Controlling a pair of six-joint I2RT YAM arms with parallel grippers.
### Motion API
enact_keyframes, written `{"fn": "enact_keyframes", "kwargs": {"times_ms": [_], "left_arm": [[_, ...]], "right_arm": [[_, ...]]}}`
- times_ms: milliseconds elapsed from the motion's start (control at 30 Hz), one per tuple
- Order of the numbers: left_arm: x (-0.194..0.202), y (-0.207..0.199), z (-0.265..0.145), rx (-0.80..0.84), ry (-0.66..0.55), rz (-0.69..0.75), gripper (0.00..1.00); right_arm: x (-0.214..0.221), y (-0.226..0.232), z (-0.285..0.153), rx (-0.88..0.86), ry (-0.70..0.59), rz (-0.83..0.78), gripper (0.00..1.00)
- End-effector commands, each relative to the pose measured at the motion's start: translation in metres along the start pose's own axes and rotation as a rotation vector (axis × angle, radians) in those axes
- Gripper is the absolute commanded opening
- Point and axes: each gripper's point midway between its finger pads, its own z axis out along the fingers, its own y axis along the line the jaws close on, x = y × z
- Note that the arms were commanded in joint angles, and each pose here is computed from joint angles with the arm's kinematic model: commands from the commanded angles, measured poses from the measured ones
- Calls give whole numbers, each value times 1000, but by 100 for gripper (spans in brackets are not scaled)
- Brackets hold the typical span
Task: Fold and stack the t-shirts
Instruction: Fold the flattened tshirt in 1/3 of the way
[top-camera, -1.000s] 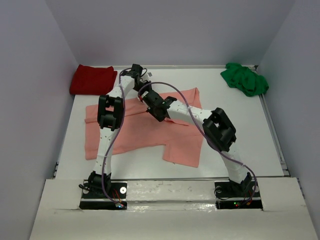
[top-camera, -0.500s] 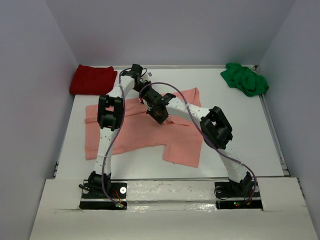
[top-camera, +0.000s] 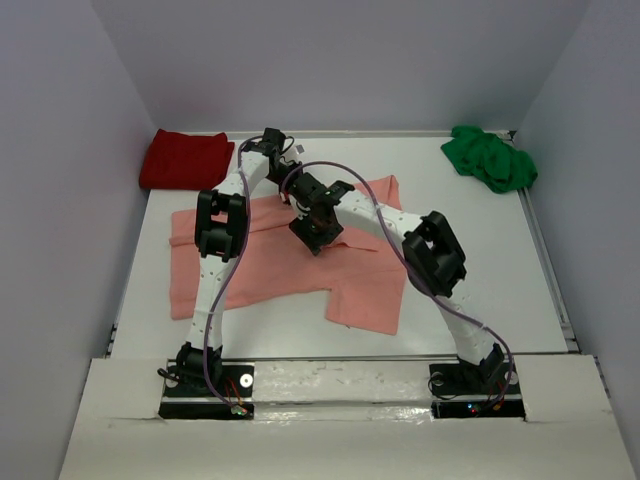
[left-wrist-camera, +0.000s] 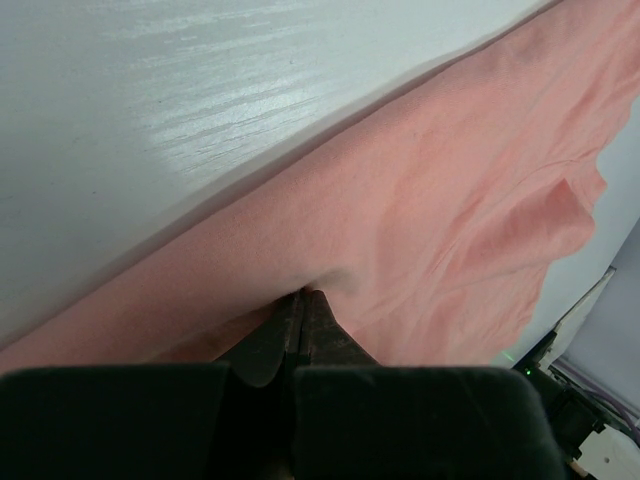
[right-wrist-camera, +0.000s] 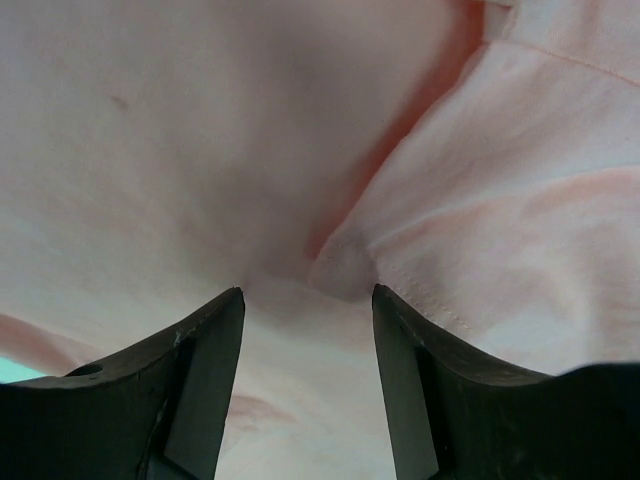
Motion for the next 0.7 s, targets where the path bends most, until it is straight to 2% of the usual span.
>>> {"fn": "enact_keyframes", "kwargs": {"times_ms": [0,100,267,333,367,400,433,667], "left_arm": [[12,62,17,-177,41,-25,4],[13,62,17,-179,42,-25,4],[12,61,17,-176,40,-25,4],[12,61,16,-176,40,-25,4],[11,60,16,-175,38,-24,4],[12,60,16,-174,39,-23,4],[12,60,16,-172,40,-23,4],[12,61,15,-174,40,-24,4]], "right_arm": [[-32,-14,-36,-83,-102,148,60],[-47,-42,-58,-138,-164,264,60],[-51,-91,-72,-106,-202,425,58],[-45,-104,-67,-85,-183,477,45],[-40,-111,-59,-71,-165,501,34],[-37,-117,-56,-62,-155,521,5],[-36,-116,-51,-65,-146,534,0],[-37,-121,-29,-94,-138,580,0]]}}
